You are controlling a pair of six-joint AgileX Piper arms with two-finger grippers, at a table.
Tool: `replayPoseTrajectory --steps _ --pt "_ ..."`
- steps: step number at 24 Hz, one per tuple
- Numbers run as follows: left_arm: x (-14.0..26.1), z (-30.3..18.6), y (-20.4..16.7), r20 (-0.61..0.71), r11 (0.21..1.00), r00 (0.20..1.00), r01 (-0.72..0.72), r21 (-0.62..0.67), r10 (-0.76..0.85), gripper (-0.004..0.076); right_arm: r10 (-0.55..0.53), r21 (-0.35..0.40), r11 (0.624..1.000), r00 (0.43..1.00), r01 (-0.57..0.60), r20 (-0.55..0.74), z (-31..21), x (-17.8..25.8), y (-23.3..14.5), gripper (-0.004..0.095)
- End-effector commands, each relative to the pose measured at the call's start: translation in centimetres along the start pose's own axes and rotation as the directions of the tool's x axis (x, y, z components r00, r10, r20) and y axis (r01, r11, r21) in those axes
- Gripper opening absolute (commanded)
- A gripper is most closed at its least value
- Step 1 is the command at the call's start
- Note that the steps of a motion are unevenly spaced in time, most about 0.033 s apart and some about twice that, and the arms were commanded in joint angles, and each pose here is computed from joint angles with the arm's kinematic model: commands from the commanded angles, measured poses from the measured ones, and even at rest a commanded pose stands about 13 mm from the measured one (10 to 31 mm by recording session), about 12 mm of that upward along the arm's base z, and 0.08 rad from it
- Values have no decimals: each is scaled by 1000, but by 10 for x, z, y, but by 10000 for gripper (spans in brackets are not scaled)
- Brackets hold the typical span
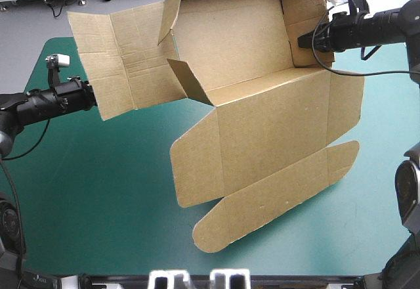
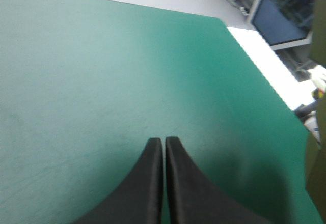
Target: Fold the box
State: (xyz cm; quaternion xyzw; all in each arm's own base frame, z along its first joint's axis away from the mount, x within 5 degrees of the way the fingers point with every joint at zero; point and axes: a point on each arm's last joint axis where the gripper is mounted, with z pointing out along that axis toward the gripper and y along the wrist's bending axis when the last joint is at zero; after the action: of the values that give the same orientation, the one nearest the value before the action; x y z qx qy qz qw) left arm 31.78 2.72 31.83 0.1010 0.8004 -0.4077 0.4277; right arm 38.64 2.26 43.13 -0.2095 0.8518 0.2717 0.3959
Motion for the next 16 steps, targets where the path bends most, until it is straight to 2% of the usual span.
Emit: replayPoseTrajectory --steps 1,3,5,9,14,16 --pt "-10 10 -38 49 970 994 -103 222 94 6 -29 -70 997 996 35 82 -21 -13 31 -25" --pt "-9 22 -51 58 953 993 -118 278 106 6 -60 -66 996 997 62 38 -10 -10 39 -24" --pt "-12 30 -62 93 938 993 -105 329 78 6 -92 -29 995 995 91 -26 2 -7 46 -24" --pt "-9 38 -73 80 925 994 -99 368 75 22 -87 26 996 994 89 -74 5 -4 45 -24" --pt "-3 49 -89 34 906 996 -88 414 81 113 -79 74 994 994 85 -77 5 -4 41 -24" --pt "-2 52 -101 32 892 995 -102 441 98 195 -73 80 994 995 78 -67 5 -5 41 -24"
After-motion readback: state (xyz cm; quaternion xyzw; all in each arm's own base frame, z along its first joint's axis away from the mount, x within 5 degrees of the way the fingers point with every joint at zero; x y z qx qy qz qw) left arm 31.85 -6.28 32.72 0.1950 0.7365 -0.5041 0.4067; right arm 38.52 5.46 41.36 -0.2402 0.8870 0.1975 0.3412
